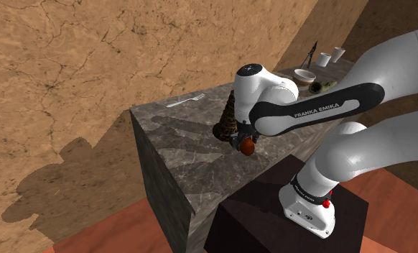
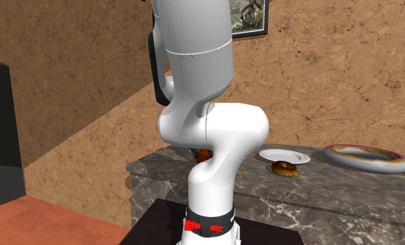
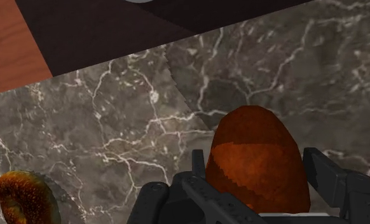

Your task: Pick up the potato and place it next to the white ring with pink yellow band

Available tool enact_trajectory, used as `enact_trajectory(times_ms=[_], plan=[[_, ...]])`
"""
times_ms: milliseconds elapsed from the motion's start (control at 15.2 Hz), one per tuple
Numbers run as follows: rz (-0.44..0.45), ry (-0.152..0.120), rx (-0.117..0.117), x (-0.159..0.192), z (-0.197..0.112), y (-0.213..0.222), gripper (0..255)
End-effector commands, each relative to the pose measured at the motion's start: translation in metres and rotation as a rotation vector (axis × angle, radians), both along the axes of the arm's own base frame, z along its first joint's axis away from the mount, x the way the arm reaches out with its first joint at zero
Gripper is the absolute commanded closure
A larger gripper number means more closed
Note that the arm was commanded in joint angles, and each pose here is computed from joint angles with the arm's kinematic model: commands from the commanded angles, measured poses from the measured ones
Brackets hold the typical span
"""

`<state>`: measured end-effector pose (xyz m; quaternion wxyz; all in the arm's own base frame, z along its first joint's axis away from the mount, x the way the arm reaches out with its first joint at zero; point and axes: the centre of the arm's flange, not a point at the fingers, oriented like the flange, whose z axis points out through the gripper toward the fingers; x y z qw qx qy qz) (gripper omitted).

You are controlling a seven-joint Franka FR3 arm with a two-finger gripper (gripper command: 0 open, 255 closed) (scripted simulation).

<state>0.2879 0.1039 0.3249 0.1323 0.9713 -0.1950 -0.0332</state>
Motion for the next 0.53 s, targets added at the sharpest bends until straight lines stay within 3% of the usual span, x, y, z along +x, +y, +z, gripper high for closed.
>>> enact_trajectory(times_ms=[0, 462], plan=[[0.0, 0.001, 0.0, 0.0, 0.005, 0.0, 255], [0.0, 0.001, 0.0, 0.0, 0.042, 0.0, 255]])
